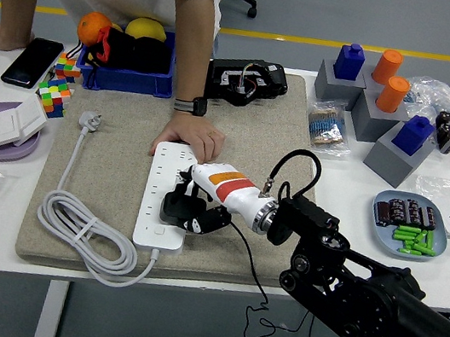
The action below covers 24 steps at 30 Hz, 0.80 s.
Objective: Press the white button,pick up the black plug,place it near the board,insert it into the board
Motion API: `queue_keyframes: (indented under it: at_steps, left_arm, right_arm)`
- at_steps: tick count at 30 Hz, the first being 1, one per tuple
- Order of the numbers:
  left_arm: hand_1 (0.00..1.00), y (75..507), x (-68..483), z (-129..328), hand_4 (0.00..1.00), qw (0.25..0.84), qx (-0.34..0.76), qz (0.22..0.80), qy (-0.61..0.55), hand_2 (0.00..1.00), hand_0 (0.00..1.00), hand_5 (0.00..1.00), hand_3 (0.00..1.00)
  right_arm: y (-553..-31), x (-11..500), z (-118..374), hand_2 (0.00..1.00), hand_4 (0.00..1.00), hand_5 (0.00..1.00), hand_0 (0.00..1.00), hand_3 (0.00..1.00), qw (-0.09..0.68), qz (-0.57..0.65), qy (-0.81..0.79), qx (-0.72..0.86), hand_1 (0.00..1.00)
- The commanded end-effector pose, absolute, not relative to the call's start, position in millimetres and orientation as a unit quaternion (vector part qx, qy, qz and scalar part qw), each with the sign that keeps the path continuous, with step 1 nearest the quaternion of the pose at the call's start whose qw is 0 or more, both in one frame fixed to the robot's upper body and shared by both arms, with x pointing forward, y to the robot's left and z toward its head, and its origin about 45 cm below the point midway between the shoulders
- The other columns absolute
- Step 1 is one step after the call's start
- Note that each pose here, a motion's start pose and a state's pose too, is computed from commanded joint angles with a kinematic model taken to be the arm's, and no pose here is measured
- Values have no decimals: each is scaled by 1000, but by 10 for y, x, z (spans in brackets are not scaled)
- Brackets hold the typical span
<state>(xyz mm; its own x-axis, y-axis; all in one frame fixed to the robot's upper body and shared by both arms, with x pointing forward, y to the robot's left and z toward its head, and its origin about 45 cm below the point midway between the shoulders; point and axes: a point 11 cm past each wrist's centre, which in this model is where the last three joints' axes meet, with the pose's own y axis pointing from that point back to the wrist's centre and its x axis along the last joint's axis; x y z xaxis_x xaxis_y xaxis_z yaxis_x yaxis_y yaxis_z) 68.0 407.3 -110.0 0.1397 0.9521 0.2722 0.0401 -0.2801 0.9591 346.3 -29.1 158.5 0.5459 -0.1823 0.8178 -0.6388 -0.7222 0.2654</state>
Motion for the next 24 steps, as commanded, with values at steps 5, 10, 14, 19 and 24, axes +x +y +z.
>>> queue_keyframes:
  at_steps: [5,10,14,19,24]
  left_arm:
    - [640,4074,684,-1099,500,442,613,515,404,628,649,94,668]
    - [640,4067,680,-1101,499,442,613,515,405,627,650,94,668]
    - [639,4065,683,-1102,497,442,612,515,405,626,650,93,667]
    - [639,4062,683,-1102,497,442,611,516,406,626,650,93,667]
    - [640,4059,682,-1103,497,442,612,516,405,627,650,93,667]
  right_arm:
    - [-283,3459,1598,559,940,176,418,618,280,406,-244,835,531]
    - [-275,3445,1596,656,998,288,474,841,279,403,-241,838,631]
    - [-261,3439,1625,810,998,446,694,924,272,402,-242,840,807]
    - [-251,3466,1705,810,998,446,694,924,263,403,-250,840,807]
    - [-252,3505,1796,835,998,455,741,931,253,404,-261,840,837]
